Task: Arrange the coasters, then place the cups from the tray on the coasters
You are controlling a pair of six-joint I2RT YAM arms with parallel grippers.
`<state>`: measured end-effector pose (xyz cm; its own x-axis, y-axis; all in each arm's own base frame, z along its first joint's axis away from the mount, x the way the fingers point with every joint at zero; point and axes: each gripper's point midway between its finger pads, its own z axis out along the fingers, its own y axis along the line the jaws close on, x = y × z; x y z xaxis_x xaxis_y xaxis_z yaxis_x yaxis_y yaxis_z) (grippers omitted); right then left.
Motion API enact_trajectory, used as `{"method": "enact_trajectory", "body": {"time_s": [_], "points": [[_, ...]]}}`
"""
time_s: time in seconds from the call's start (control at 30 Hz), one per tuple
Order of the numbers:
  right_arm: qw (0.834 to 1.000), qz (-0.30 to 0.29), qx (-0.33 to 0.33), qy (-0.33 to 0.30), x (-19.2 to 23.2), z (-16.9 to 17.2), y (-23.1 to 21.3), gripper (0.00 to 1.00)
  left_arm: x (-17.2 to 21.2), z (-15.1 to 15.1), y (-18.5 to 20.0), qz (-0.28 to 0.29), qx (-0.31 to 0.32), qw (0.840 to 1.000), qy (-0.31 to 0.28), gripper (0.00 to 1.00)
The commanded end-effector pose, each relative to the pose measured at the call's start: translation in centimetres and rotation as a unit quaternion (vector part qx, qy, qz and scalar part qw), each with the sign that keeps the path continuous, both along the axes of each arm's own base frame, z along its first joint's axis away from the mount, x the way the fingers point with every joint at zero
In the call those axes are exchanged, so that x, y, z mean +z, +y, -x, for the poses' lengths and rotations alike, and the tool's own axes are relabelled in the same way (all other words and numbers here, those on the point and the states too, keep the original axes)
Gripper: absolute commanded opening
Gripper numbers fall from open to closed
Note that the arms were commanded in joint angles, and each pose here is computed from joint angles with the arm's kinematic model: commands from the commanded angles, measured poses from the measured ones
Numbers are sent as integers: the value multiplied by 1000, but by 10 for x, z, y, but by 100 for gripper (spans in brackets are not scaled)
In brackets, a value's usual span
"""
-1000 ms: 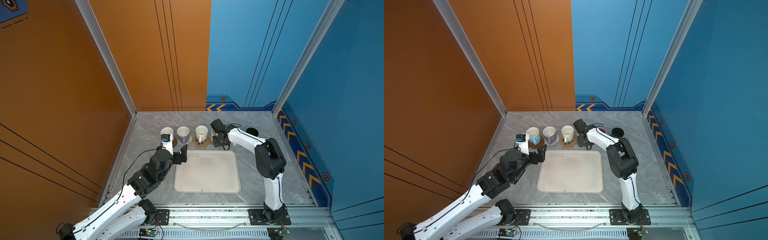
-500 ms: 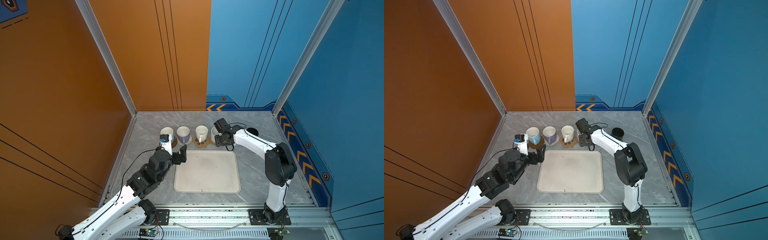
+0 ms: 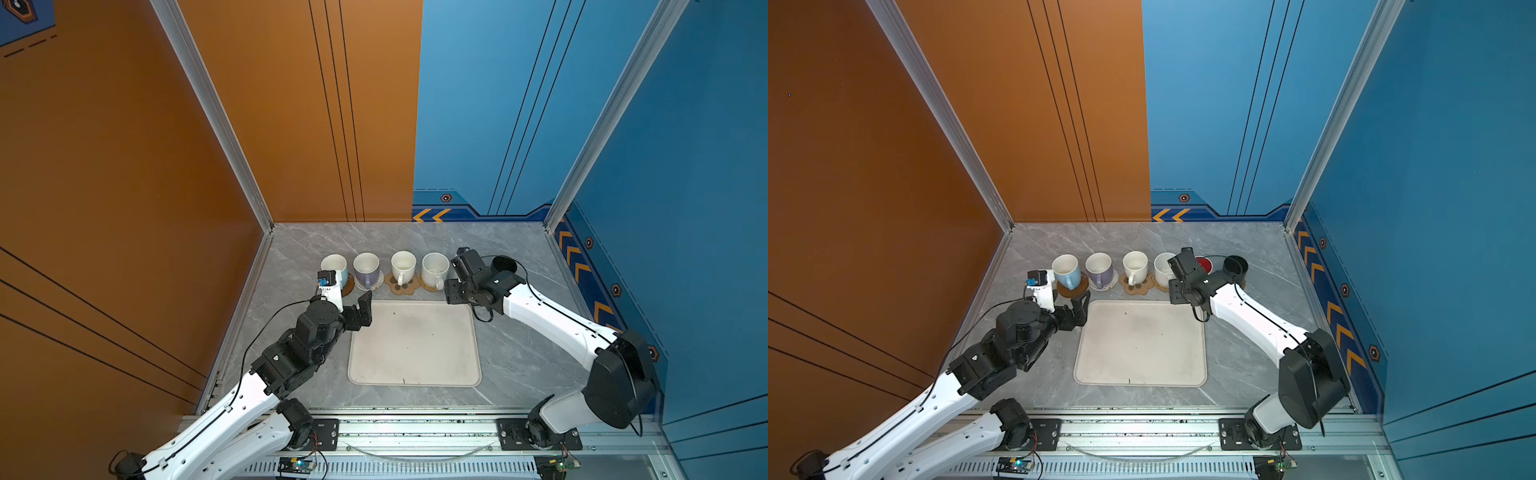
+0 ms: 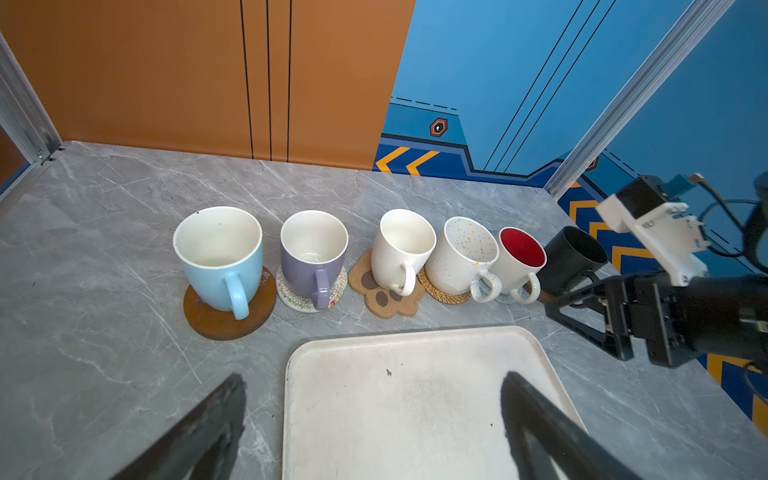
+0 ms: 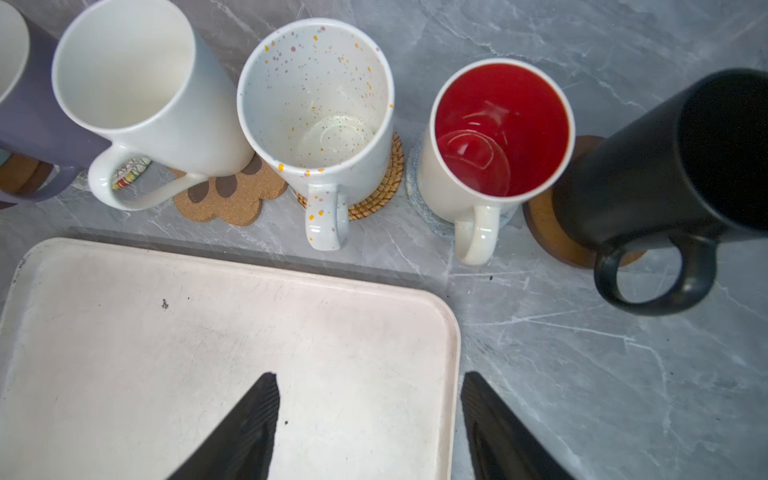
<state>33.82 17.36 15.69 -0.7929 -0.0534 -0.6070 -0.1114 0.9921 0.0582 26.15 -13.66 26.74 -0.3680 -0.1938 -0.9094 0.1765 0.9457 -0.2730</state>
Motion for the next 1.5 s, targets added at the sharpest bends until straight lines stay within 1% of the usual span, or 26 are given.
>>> {"method": "enact_trajectory", "body": {"time_s": [0.0,0.1,0.17,0.2,0.23,0.4,0.53,0.6,0.67,0.8,0.93,1.07,1.17,1.27,1.37,1.47], "points": [[998,-27,-6,-50,13,9,-9,73,-17,2,13,-27,22,999,18,96],[994,-56,-6,-98,29,22,-20,79,-24,3,23,-50,41,998,23,96],[989,-60,-18,-131,37,30,-34,87,-28,4,29,-64,52,996,23,96],[987,-61,-28,-149,43,34,-43,95,-29,4,32,-70,57,996,21,97],[984,-59,-38,-167,47,37,-52,100,-30,4,37,-75,66,995,19,97],[968,-45,-85,-233,55,50,-91,100,-37,-1,54,-95,102,990,5,99],[957,-19,-113,-266,50,55,-116,100,-53,-9,77,-123,157,980,17,98],[956,-4,-124,-265,43,56,-127,100,-66,-15,92,-143,185,971,41,98],[957,11,-136,-255,35,55,-137,100,-79,-21,101,-154,197,966,63,98],[961,33,-158,-226,16,49,-155,100,-100,-34,116,-155,216,959,92,98],[962,43,-186,-194,-1,44,-175,100,-108,-46,128,-153,235,957,79,98],[965,23,-201,-165,-19,36,-190,100,-118,-52,145,-145,248,955,77,98],[965,10,-203,-166,-25,29,-195,100,-122,-56,157,-123,261,954,80,98],[964,10,-198,-178,-25,22,-197,100,-121,-61,160,-113,256,958,68,98],[963,15,-191,-187,-28,15,-199,100,-120,-63,166,-114,257,958,60,98],[965,22,-188,-183,-35,8,-202,100,-120,-64,176,-118,270,954,57,98]]}}
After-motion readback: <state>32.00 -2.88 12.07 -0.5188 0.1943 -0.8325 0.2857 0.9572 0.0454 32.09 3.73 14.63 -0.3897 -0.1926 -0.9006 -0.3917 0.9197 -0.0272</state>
